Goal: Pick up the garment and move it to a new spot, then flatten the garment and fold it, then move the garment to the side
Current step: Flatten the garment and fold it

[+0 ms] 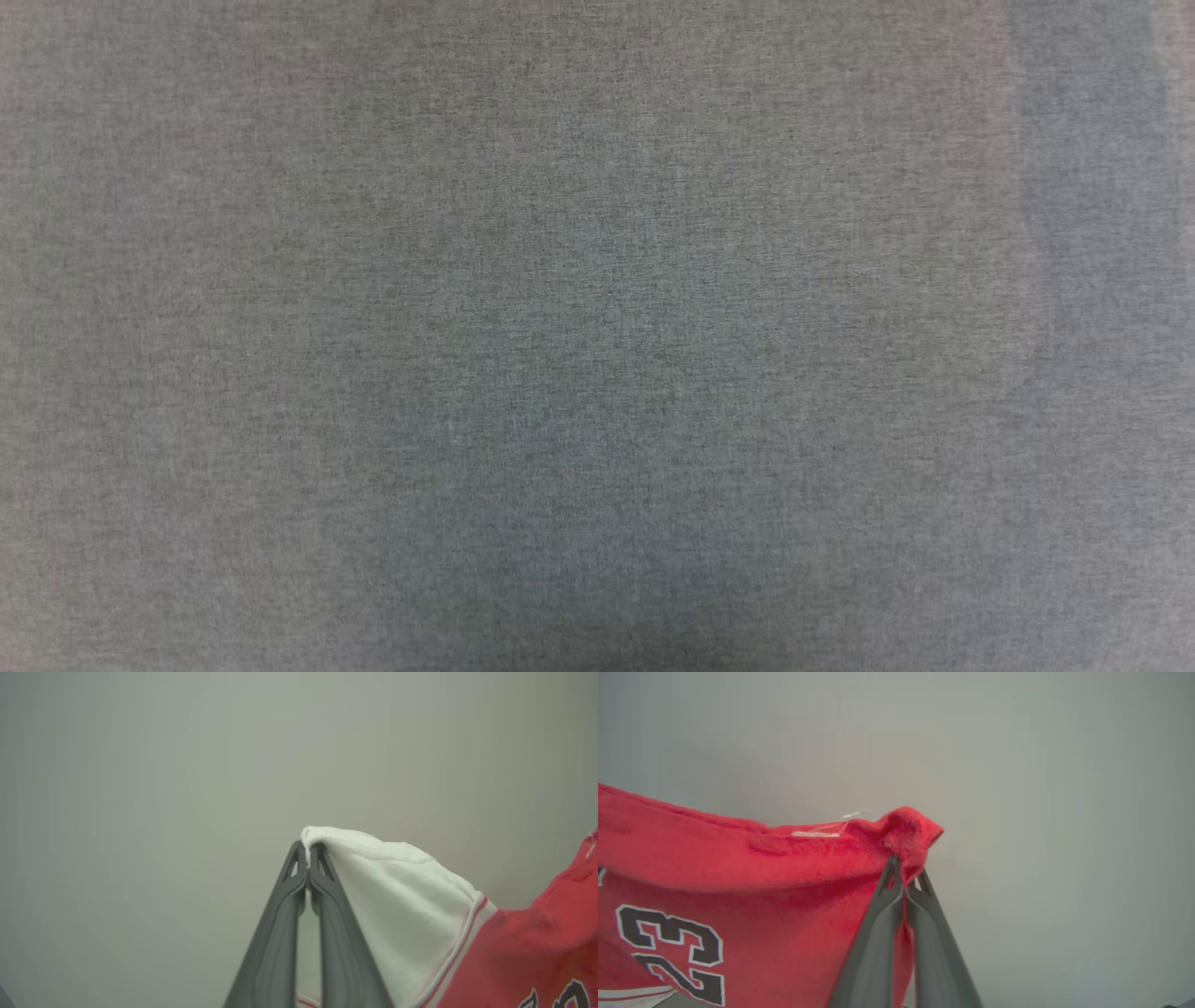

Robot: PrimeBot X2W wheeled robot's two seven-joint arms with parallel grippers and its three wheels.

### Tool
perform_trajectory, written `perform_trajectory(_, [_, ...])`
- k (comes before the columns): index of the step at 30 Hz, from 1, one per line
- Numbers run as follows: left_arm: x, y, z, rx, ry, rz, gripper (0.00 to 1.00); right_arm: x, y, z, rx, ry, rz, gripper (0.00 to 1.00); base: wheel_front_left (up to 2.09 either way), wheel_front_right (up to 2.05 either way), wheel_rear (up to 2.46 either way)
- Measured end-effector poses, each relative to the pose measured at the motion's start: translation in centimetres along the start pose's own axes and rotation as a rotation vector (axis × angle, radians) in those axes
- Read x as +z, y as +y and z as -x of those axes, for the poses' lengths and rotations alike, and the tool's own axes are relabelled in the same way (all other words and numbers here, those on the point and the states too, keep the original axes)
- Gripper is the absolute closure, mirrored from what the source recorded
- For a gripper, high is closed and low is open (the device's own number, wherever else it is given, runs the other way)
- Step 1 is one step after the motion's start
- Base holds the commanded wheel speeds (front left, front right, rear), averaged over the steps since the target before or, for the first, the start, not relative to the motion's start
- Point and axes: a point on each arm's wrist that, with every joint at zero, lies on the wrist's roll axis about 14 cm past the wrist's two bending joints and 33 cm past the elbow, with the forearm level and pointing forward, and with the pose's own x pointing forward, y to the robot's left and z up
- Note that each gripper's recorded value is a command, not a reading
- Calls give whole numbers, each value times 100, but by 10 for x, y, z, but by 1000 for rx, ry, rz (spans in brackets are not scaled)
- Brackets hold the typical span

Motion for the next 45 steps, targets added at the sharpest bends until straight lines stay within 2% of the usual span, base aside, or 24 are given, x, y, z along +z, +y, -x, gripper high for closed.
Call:
perform_trajectory(6, [-41,1,28,8,87,52,100,-43,18,17,35,70,-51,100,0,0,0])
perform_trajectory(9, [-71,-17,56,-19,169,84,100,-72,35,38,73,125,-78,100,0,0,0])
perform_trajectory(14, [-89,-35,89,-32,221,128,100,-95,53,65,121,175,-95,100,0,0,0])
perform_trajectory(21, [-114,-56,162,-18,351,211,100,-115,81,115,206,243,-117,100,0,0,0])
perform_trajectory(31, [-109,-74,272,59,487,310,100,-144,99,206,274,365,-144,100,0,0,0])
perform_trajectory(45, [-66,-130,424,194,667,475,100,-162,122,322,319,461,-196,100,0,0,0])
